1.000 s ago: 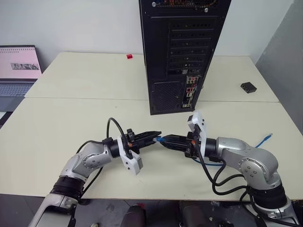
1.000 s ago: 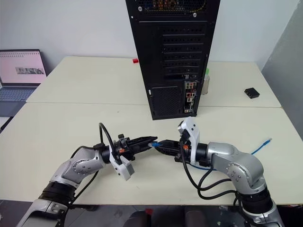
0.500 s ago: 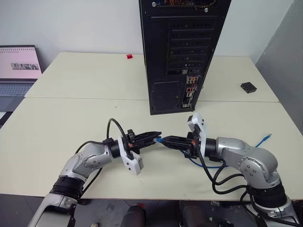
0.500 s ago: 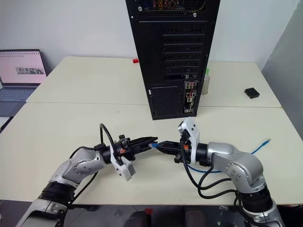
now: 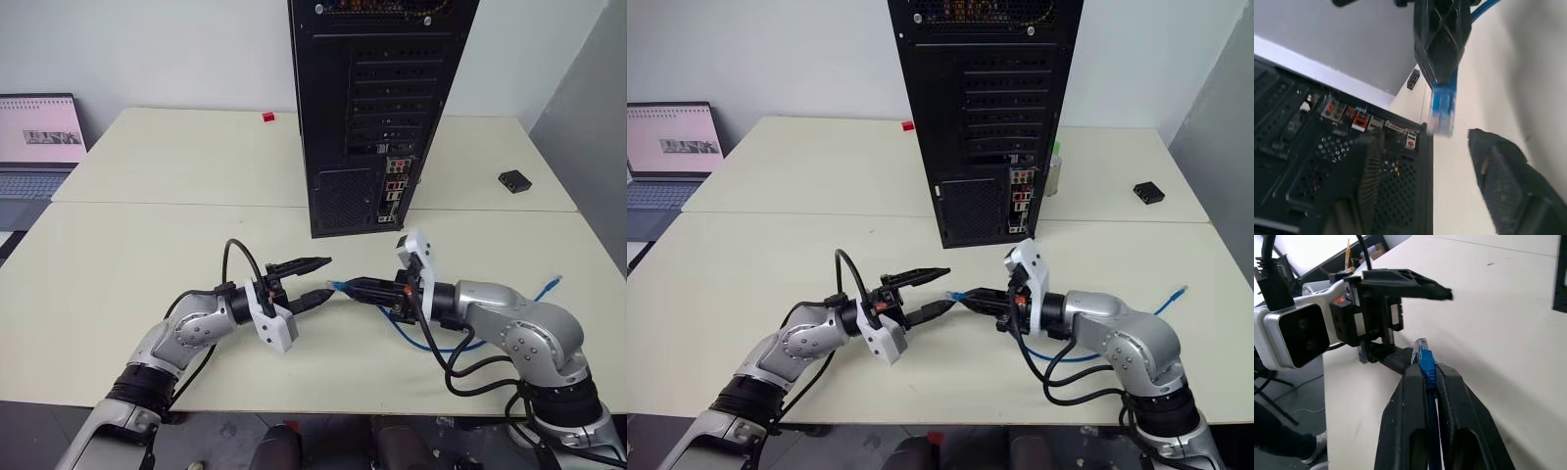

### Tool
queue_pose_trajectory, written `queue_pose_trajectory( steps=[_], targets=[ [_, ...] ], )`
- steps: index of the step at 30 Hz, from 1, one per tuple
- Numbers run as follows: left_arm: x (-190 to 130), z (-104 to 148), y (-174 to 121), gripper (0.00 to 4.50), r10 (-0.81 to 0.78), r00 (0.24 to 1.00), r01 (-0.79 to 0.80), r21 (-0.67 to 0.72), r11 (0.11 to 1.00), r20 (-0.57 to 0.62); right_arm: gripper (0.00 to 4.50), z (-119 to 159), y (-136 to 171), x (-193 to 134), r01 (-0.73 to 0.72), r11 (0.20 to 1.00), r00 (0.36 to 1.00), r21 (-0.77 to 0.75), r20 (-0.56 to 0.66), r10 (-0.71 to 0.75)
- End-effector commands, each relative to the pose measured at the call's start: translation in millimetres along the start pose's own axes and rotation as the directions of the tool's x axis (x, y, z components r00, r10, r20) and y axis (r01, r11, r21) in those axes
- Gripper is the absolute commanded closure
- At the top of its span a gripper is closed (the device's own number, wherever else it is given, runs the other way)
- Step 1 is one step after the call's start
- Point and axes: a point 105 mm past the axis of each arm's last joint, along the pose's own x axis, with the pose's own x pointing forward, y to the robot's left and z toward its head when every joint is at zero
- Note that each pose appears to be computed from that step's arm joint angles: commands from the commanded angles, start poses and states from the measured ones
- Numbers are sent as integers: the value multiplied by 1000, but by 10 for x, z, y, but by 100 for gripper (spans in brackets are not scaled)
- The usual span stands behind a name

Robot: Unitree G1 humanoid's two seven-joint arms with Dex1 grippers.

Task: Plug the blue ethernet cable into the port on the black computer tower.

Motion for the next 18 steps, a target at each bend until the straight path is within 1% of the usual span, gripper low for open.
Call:
queue_pose_trajectory(
  steps=[1,2,3,6,9,11,13,15,18],
  targets=[
    [-79,-95,146,35,77,995,-81,-64,995,-66,450,203,-57,-171,78,995,994,-54,81,-73],
    [-85,-108,150,14,80,994,-86,-89,992,-78,450,228,-100,-205,115,991,990,-62,93,-109],
    [-90,-123,150,5,87,992,-99,-128,987,-96,450,259,-147,-236,157,986,982,-62,112,-150],
    [-91,-196,152,5,123,976,-176,-317,932,-180,450,357,-275,-299,287,955,948,-68,165,-273],
    [-34,-190,104,5,98,966,-214,-533,819,-237,450,440,-411,-303,440,895,883,-73,216,-416],
    [55,-81,92,5,60,973,-198,-664,721,-225,450,515,-526,-298,566,823,802,-50,263,-536],
    [116,14,105,5,31,977,-178,-722,668,-211,450,559,-571,-289,630,776,747,-26,293,-597],
    [178,65,147,5,18,976,-174,-739,651,-215,450,590,-574,-246,662,749,716,-18,312,-625],
    [322,71,204,5,-5,963,-196,-709,677,-271,450,657,-610,-193,726,687,643,11,343,-685]
  ],
)
